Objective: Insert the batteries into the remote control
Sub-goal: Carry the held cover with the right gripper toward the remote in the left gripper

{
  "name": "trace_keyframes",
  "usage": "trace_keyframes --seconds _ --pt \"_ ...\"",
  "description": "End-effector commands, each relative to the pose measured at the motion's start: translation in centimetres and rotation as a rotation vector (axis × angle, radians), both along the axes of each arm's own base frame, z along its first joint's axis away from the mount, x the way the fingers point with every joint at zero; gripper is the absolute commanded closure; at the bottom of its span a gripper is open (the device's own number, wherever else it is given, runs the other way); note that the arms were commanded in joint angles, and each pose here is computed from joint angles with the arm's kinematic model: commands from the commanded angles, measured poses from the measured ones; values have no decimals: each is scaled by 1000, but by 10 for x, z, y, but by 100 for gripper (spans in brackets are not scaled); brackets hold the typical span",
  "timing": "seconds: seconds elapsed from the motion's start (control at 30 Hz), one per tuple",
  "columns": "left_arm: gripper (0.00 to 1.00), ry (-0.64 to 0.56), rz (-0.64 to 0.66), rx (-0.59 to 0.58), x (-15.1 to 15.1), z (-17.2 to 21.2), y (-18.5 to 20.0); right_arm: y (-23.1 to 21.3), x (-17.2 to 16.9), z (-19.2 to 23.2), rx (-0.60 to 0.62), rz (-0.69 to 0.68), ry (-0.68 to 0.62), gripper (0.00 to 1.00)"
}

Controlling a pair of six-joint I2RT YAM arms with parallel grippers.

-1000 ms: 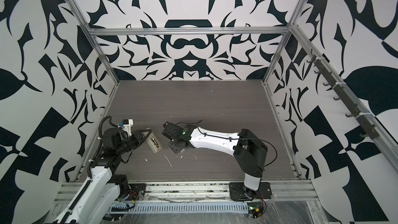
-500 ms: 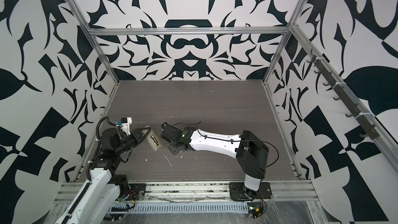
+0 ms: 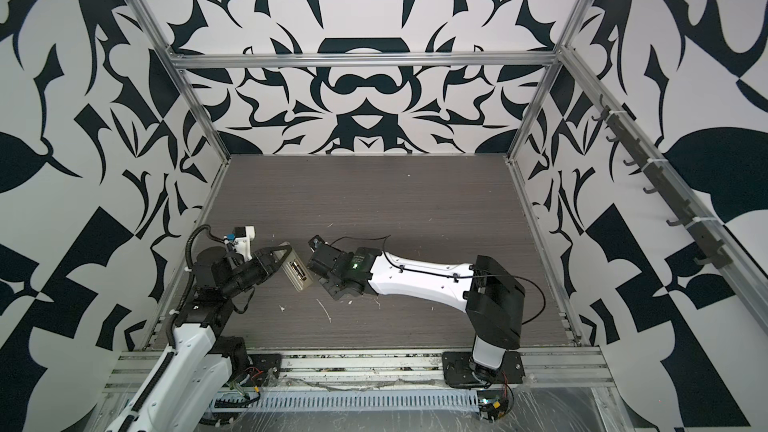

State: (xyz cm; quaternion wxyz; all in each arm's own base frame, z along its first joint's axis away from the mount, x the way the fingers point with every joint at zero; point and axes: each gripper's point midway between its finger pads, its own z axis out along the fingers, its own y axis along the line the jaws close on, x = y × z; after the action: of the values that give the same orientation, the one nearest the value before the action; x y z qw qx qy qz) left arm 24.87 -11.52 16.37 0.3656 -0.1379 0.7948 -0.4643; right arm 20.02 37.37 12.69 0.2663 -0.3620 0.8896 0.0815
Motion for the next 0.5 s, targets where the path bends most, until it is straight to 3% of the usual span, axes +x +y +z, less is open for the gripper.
trace_keyframes --seconds 0.0,0.47 --pt "100 -39 -5 1 0 11 0 10 5 30 69 -11 -49 87" --pt "100 -44 -9 0 -3 13 0 18 0 45 105 24 -79 89"
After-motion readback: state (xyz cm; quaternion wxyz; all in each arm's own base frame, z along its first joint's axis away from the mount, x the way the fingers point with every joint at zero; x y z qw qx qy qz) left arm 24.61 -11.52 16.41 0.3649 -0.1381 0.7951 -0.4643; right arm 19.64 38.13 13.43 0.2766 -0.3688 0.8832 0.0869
